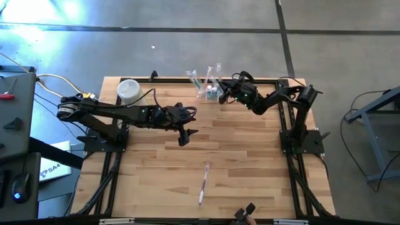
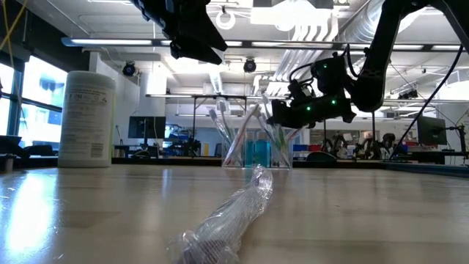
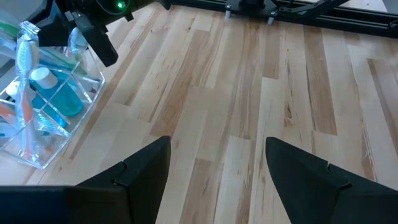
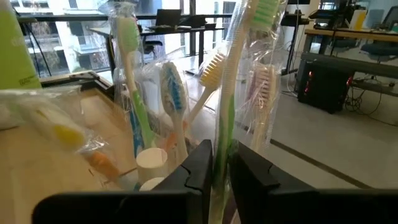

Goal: Pick & Place toothbrushing station
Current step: Put the green toothbrush into the transparent organizer

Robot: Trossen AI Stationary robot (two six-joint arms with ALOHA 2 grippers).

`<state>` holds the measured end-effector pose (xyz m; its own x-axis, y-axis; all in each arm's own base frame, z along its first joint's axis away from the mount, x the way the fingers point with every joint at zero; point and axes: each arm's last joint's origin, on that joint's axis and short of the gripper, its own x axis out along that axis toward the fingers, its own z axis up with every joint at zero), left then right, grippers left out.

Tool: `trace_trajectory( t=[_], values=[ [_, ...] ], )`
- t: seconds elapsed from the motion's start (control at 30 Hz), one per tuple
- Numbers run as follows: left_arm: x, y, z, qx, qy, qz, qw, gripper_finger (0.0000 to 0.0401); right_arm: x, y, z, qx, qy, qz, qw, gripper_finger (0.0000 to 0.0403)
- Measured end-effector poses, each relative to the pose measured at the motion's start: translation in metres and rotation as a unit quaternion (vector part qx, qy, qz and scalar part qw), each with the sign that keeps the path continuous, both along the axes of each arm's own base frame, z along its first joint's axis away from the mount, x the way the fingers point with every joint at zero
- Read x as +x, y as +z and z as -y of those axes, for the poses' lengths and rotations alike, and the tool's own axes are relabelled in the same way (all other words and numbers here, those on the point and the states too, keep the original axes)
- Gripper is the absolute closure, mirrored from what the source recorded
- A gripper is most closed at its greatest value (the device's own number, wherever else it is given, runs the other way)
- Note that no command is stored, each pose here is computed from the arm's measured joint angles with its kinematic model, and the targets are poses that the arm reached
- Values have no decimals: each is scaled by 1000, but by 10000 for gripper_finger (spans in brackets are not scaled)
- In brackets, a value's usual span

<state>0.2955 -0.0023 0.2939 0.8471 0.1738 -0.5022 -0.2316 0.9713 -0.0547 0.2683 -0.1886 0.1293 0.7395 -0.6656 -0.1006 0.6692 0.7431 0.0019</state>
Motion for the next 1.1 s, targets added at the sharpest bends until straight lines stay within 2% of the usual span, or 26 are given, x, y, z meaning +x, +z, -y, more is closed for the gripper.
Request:
trace_trajectory(
  t=[0.3,0.5,0.63,1.1],
  values=[
    [0,0,0,0,0,0,1000,141,8,-2,-13,-42,21,-48,998,329],
    [0,0,0,0,0,0,1000,141,10,1,-19,-67,-34,-74,994,280],
    [0,0,0,0,0,0,1000,141,7,9,-19,-70,-41,-92,992,257],
    [0,0,0,0,0,0,1000,141,-5,50,-26,-69,-54,-94,992,249]
  ],
)
